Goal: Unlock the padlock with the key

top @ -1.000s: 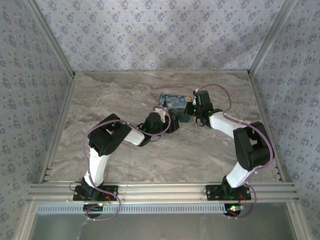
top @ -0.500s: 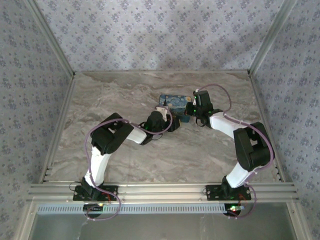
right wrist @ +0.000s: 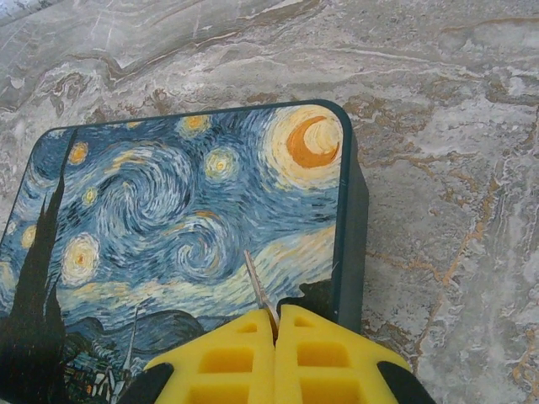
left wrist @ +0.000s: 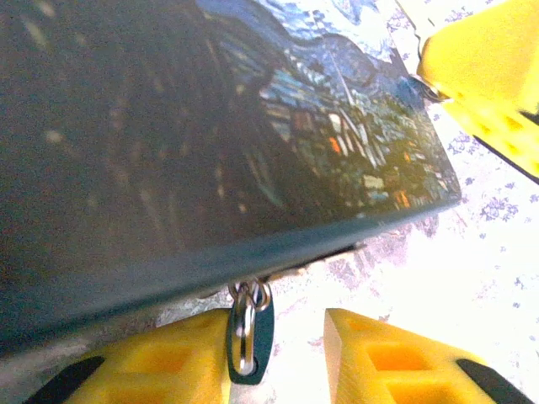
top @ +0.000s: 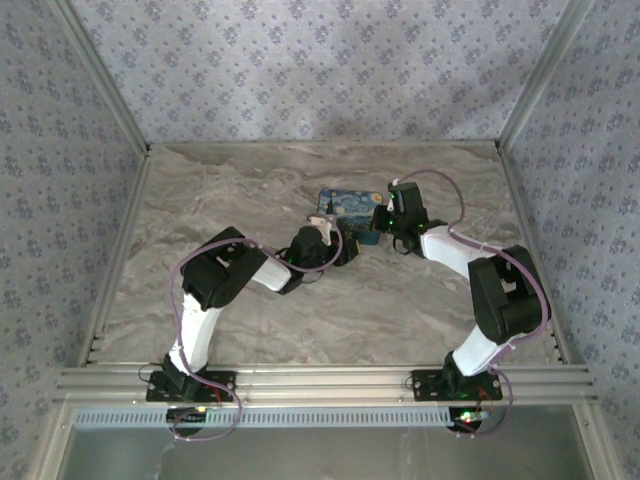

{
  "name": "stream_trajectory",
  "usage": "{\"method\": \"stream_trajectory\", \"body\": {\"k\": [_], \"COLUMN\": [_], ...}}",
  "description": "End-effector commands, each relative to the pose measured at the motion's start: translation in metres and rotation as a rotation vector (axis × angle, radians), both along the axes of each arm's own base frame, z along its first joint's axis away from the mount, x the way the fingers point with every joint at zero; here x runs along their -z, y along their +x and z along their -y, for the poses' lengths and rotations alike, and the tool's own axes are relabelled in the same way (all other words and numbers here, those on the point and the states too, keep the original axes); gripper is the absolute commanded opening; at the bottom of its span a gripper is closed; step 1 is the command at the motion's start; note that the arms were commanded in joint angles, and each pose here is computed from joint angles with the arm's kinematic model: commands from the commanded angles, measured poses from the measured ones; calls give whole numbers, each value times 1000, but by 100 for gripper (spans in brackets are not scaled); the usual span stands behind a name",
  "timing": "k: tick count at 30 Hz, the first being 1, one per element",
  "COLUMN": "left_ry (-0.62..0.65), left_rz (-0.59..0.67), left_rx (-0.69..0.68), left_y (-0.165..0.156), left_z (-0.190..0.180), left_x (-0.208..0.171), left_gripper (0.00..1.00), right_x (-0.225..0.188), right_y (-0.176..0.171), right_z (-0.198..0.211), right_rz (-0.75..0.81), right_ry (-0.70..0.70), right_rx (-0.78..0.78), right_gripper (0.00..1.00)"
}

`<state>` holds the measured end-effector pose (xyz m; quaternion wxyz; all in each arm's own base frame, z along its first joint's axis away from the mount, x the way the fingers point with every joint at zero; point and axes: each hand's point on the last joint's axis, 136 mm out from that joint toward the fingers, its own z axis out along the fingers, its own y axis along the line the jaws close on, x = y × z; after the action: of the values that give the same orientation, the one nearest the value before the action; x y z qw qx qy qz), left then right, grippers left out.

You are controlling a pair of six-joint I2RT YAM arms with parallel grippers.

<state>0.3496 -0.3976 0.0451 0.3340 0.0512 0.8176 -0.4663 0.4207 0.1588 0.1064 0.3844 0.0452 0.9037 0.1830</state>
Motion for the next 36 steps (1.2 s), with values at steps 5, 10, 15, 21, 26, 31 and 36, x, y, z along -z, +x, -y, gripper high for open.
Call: {"method": "stream_trajectory", "body": {"k": [5, 10, 15, 21, 26, 31, 36], "left_ry": [221, 212, 182, 158, 123, 100, 92], "left_rz": [-245, -239, -230, -213, -208, -203, -190], "left_rx": [-13, -10, 6, 28, 46, 65, 102], "left_y": [-37, -37, -38, -36, -34, -35, -36], "left_z": [-38, -38, -35, -31, -28, -26, -21], "left_x": [93, 92, 90, 87, 91, 92, 88], "left_gripper": [37, 37, 42, 45, 49, 51, 52], "right_x": [-12, -27, -16, 15, 28, 33, 33], "right_y": [-1, -6, -15, -14, -3, 2, 3], "right_z": [19, 40, 52, 44, 30, 22, 14], "right_rz": [16, 29, -29, -97, -123, -125, -113], "right_ry": [-18, -68, -99, -80, -80, -66, -55], "right_rx": [54, 102, 143, 129, 98, 76, 46], "right_gripper": [0, 0, 0, 0, 0, 0, 0]}}
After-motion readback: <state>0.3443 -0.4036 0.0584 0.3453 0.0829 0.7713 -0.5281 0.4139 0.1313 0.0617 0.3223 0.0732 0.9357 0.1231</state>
